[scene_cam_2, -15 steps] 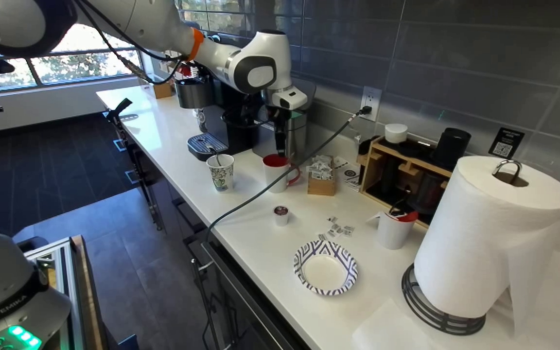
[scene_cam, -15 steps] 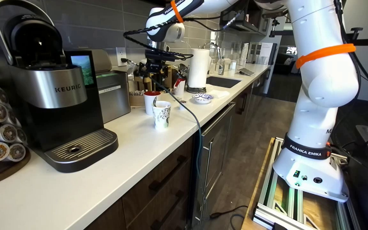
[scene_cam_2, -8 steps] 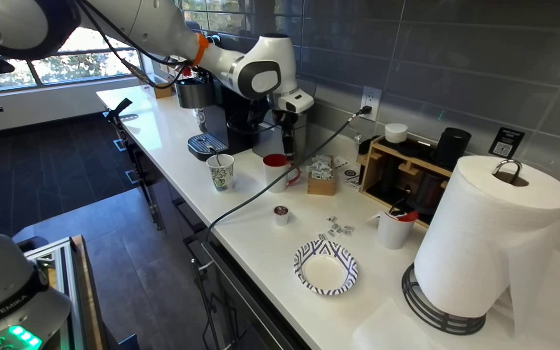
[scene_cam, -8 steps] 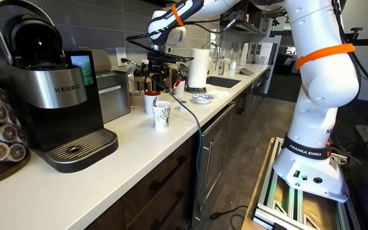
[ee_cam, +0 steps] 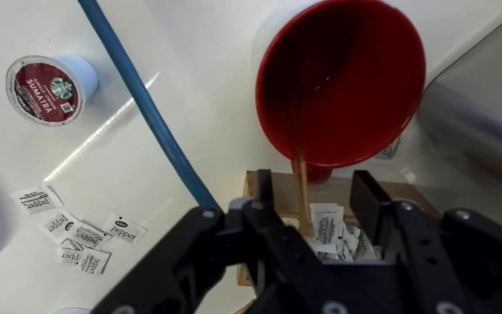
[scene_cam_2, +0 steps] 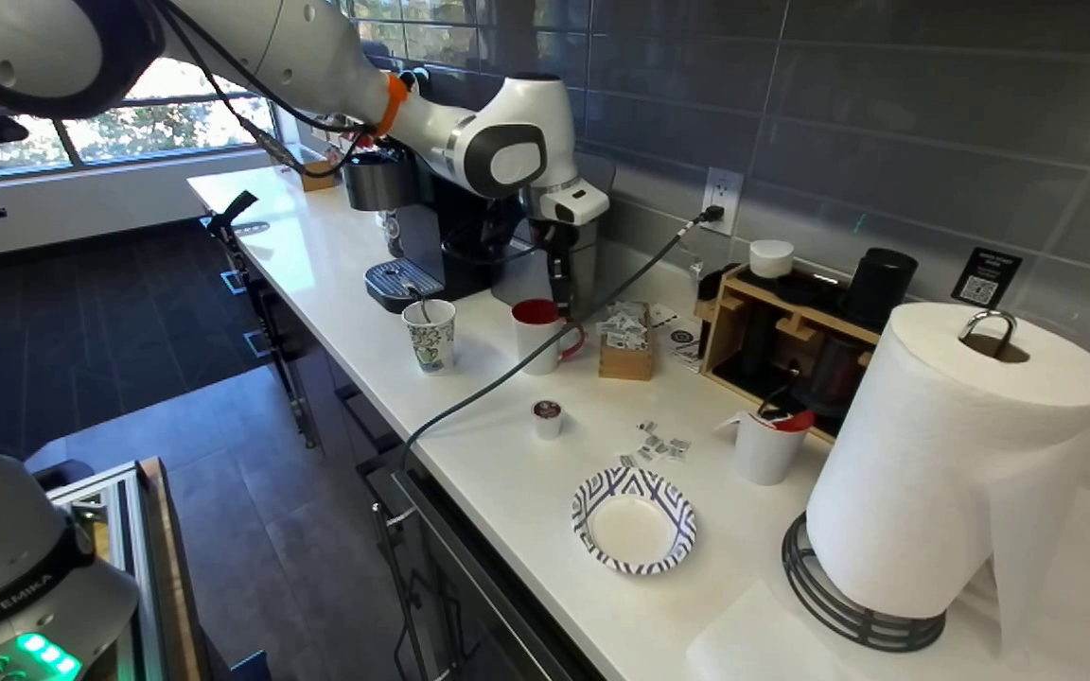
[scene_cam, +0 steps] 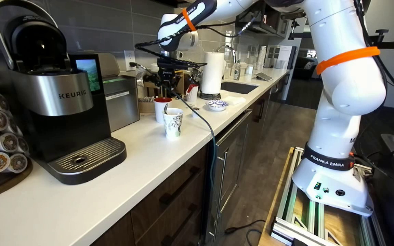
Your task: Put the chopstick in the left cup
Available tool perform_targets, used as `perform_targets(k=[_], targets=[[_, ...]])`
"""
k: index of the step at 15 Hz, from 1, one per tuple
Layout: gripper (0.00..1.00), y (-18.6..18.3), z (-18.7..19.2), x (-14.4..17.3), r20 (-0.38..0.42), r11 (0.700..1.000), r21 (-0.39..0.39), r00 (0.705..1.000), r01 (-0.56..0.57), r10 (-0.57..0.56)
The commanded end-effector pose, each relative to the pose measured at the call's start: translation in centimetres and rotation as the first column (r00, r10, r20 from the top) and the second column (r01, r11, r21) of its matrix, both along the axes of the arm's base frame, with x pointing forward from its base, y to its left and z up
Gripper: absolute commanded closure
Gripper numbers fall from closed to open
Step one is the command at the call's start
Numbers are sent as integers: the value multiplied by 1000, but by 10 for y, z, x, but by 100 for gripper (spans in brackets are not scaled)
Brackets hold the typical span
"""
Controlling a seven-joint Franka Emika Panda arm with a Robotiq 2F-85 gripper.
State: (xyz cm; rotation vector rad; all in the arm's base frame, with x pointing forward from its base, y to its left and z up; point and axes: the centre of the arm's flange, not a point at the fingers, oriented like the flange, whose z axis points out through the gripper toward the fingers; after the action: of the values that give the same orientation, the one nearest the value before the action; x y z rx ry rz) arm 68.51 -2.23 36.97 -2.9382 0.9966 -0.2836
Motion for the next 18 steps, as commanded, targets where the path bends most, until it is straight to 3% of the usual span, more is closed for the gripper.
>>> perform_targets(k=[1, 4, 11, 18], targets=[[80, 4, -1, 1, -9, 1000, -23, 1000, 21, -21], [99, 3, -4, 5, 7, 999, -44, 1000, 27, -27], [99, 9, 0, 1, -5, 997, -73, 1000, -1, 0], [99, -8, 52, -20, 39, 999, -22, 998, -39, 40]])
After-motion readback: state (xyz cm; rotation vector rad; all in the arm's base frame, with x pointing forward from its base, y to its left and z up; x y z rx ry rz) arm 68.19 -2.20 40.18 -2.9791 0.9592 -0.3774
